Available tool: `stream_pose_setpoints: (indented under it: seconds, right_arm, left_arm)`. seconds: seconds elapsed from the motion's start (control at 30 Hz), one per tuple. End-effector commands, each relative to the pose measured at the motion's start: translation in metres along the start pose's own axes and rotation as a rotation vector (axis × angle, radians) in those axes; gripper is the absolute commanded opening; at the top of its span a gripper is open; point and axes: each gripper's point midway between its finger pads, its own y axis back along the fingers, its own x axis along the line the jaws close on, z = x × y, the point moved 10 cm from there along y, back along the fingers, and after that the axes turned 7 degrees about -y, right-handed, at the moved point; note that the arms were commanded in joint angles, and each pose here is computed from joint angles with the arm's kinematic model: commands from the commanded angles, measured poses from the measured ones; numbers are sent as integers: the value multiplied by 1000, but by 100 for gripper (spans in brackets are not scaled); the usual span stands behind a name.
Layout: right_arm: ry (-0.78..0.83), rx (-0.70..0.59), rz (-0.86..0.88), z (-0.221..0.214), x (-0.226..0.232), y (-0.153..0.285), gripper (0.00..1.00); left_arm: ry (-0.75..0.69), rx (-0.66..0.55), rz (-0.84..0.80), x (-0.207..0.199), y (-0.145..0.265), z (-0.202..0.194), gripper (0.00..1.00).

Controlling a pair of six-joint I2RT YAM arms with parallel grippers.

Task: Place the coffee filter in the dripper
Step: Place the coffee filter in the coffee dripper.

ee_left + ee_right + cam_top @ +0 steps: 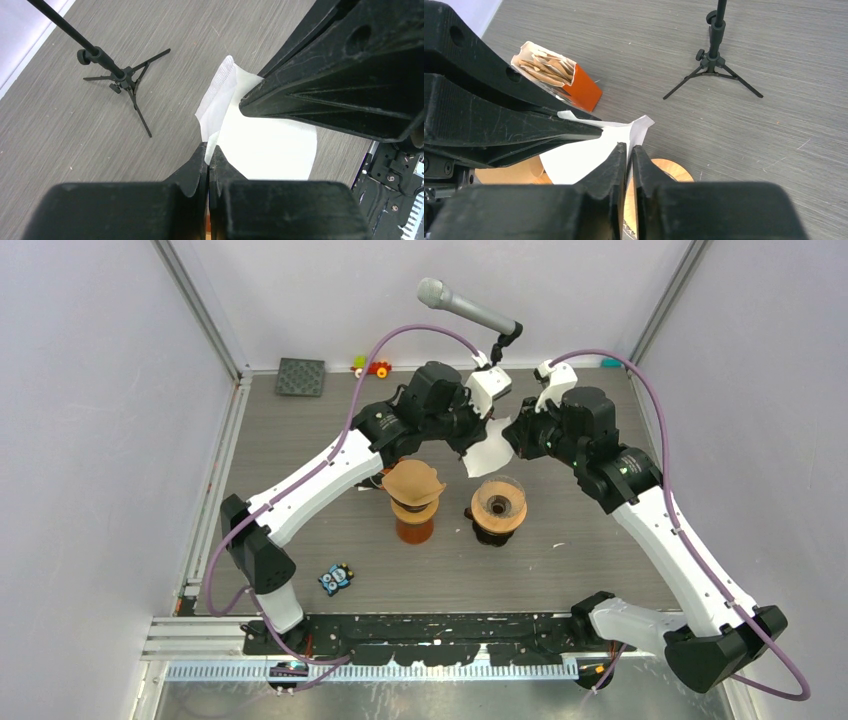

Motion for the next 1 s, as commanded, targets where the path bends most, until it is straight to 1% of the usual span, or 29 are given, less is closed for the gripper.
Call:
stream_pose_setpoints:
  seconds: [0.0,0.07,0.17,0.23,0.37,0.43,0.63,0.8,0.97]
  right_arm:
    - [-44,-41,-13,4,0,-1,6]
    - [-71,-45,-17,4,1,-3,1]
    - [-126,-61,-33,6,1,-5,0]
    - [-165,-75,-52,9,1,-5,0]
    - [-228,-105,-120,13,-6,-9,0]
    - [-251,-118,-149,13,-9,-9,0]
    - [-316,-145,-185,16,-17,-8,0]
    - [-369,-145,-179,17,-20,-11,0]
    - [-383,-151,-182,18,-22,-10,0]
  left_arm:
    - [3,-89,8,1,12,23,0]
    - [15,-81,30,3,10,23,3]
    - [43,-60,95,8,6,23,14]
    - [106,-47,142,9,4,23,22]
    - [203,-31,119,4,-1,21,39]
    - [256,-19,105,1,-4,19,44]
    - [308,1,66,-5,-7,11,52]
    - [325,9,43,-7,-14,8,55]
    - [347,27,26,-9,-21,2,57]
